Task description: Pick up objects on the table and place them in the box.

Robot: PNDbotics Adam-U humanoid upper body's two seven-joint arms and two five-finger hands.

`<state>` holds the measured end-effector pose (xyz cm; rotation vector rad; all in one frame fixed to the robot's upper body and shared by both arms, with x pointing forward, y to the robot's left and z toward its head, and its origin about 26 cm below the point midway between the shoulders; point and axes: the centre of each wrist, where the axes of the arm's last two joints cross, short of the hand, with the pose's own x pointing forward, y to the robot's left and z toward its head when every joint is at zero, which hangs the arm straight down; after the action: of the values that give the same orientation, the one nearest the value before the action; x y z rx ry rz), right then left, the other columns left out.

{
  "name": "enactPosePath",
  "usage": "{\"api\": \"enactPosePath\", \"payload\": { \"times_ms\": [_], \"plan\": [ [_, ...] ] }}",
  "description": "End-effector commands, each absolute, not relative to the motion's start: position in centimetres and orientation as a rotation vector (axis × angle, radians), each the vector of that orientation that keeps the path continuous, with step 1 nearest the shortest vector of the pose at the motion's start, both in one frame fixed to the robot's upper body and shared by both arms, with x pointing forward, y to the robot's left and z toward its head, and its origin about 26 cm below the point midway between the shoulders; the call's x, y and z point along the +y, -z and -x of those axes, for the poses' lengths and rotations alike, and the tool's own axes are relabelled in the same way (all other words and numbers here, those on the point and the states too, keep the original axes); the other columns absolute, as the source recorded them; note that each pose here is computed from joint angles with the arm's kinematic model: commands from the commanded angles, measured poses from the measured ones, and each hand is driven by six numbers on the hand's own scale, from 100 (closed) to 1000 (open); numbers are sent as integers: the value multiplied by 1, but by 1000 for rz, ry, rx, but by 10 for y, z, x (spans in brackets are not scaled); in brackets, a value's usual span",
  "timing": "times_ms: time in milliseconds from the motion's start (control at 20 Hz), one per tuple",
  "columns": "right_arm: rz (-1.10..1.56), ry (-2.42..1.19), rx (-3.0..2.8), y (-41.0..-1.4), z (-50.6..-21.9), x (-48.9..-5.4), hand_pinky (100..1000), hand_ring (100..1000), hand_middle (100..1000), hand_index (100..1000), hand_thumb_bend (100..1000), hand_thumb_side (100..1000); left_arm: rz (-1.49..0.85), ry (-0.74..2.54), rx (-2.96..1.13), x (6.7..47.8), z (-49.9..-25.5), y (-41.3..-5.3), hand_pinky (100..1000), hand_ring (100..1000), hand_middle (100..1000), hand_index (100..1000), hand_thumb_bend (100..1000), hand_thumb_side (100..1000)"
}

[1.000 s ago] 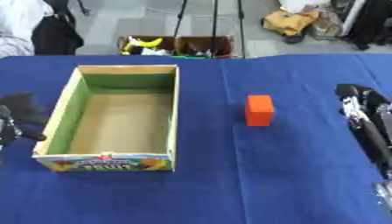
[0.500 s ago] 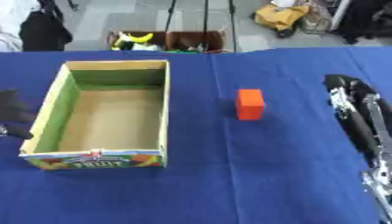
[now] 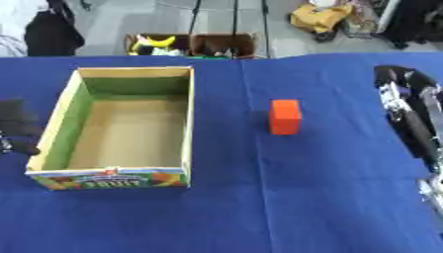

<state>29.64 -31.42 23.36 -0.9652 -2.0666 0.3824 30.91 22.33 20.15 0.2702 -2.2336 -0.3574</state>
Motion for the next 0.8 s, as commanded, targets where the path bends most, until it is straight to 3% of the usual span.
{"api": "enactPosePath", "payload": {
  "times_ms": [50, 300, 350, 500, 650, 800],
  "plan": [
    [1084, -512, -2057, -258, -293, -316, 752, 865, 780, 821, 423, 952, -287, 374, -2254, 226, -306, -207, 517, 628, 621, 796, 100, 1000],
    [1210, -695, -1950, -274, -302, -318, 782, 883, 779, 834, 547, 837, -284, 381, -2250, 226, -306, -207, 517, 629, 621, 796, 100, 1000],
    [1234, -733, -1913, -275, -305, -320, 795, 895, 785, 846, 614, 765, -282, 383, -2250, 225, -306, -207, 517, 629, 621, 796, 100, 1000],
    [1297, -828, -1804, -279, -315, -330, 815, 911, 802, 858, 689, 644, -276, 385, -2248, 225, -306, -206, 517, 630, 621, 796, 100, 1000],
    [1317, -910, -1718, -283, -325, -341, 840, 927, 823, 872, 772, 598, -271, 389, -2248, 224, -306, -206, 517, 630, 621, 796, 100, 1000],
    [1321, -981, -1646, -286, -335, -351, 849, 925, 821, 872, 801, 567, -266, 395, -2246, 224, -305, -206, 517, 631, 621, 797, 100, 1000]
  ]
}}
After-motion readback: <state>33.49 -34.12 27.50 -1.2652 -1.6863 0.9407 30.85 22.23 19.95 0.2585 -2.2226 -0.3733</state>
